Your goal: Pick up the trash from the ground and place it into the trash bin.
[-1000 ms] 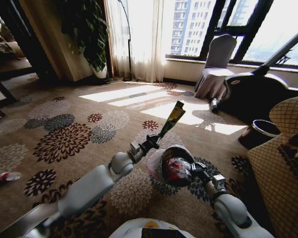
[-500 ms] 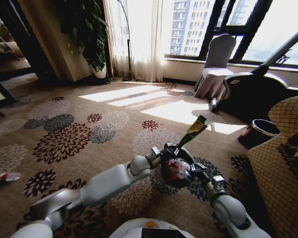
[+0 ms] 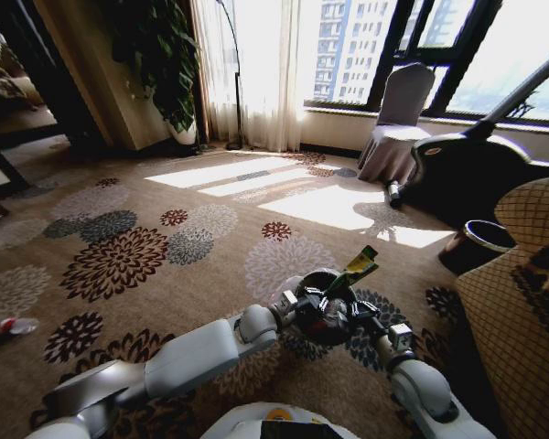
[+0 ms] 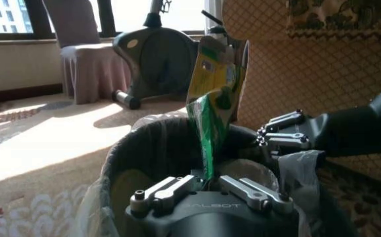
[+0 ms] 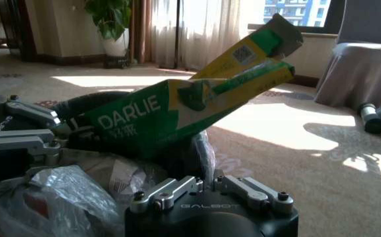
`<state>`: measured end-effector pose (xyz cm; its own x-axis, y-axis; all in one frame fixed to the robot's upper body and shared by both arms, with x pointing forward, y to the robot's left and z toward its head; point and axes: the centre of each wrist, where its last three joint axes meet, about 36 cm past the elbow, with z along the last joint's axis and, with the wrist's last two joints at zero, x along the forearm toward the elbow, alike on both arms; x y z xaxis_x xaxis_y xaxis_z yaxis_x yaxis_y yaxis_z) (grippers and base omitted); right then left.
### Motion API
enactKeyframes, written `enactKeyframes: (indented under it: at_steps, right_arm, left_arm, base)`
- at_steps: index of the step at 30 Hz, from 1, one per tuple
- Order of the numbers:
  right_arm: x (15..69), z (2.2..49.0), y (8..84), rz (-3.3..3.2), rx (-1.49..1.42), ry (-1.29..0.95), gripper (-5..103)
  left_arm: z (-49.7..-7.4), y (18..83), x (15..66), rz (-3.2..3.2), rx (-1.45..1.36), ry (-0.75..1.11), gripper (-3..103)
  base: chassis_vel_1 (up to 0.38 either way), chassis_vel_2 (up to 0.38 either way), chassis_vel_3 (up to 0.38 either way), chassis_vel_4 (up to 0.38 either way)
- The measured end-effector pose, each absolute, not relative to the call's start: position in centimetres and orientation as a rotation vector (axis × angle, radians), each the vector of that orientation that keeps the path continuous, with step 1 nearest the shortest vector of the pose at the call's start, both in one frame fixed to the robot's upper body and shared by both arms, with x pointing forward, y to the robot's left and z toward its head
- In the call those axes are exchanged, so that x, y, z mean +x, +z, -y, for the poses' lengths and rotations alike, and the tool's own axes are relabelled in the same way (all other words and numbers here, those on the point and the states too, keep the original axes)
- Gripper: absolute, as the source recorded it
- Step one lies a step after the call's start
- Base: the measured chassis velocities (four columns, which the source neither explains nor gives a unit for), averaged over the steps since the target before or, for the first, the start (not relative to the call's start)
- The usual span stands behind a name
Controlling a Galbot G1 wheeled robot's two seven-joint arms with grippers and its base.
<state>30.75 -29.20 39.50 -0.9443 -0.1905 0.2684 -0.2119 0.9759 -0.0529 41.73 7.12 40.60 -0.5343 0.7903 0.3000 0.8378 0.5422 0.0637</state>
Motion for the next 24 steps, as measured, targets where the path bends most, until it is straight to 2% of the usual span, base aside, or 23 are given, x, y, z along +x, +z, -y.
enactKeyframes:
  at_steps: [8,10,12,13,15,17,18,22,24]
  right_arm:
    - [30.6,29.0,39.5,2.861,0.297,0.109,2]
    - [30.5,28.9,39.5,2.863,0.298,0.110,2]
    - [30.5,28.9,39.6,2.867,0.301,0.110,2]
    - [30.5,28.9,39.7,2.870,0.302,0.110,2]
    - [30.5,29.0,39.8,2.872,0.302,0.111,2]
    - [30.5,29.0,39.8,2.873,0.301,0.111,2]
    - [30.5,29.0,39.8,2.873,0.301,0.111,2]
    - [30.5,28.9,39.7,2.876,0.306,0.107,2]
    - [30.5,28.9,39.7,2.876,0.307,0.105,2]
  left_arm:
    - [-6.7,40.8,42.2,2.508,-1.351,-0.326,0]
    - [-6.5,41.2,42.0,2.498,-1.357,-0.330,-3]
    - [-6.2,41.7,41.6,2.481,-1.360,-0.337,1]
    - [-6.2,41.9,41.4,2.479,-1.365,-0.336,12]
    - [-6.2,41.9,41.3,2.480,-1.368,-0.332,12]
    - [-6.3,42.2,41.2,2.490,-1.372,-0.319,23]
    - [-6.3,42.2,41.2,2.490,-1.372,-0.319,23]
    - [-6.7,43.3,40.5,2.490,-1.385,-0.298,44]
    - [-6.8,43.4,40.4,2.490,-1.388,-0.296,44]
  base:
    - [0.000,0.000,0.000,0.000]
    - [0.000,0.000,0.000,0.000]
    - [0.000,0.000,0.000,0.000]
    - [0.000,0.000,0.000,0.000]
    - [0.000,0.000,0.000,0.000]
    - [0.000,0.000,0.000,0.000]
    - [0.000,0.000,0.000,0.000]
    - [0.000,0.000,0.000,0.000]
    - [0.000,0.000,0.000,0.000]
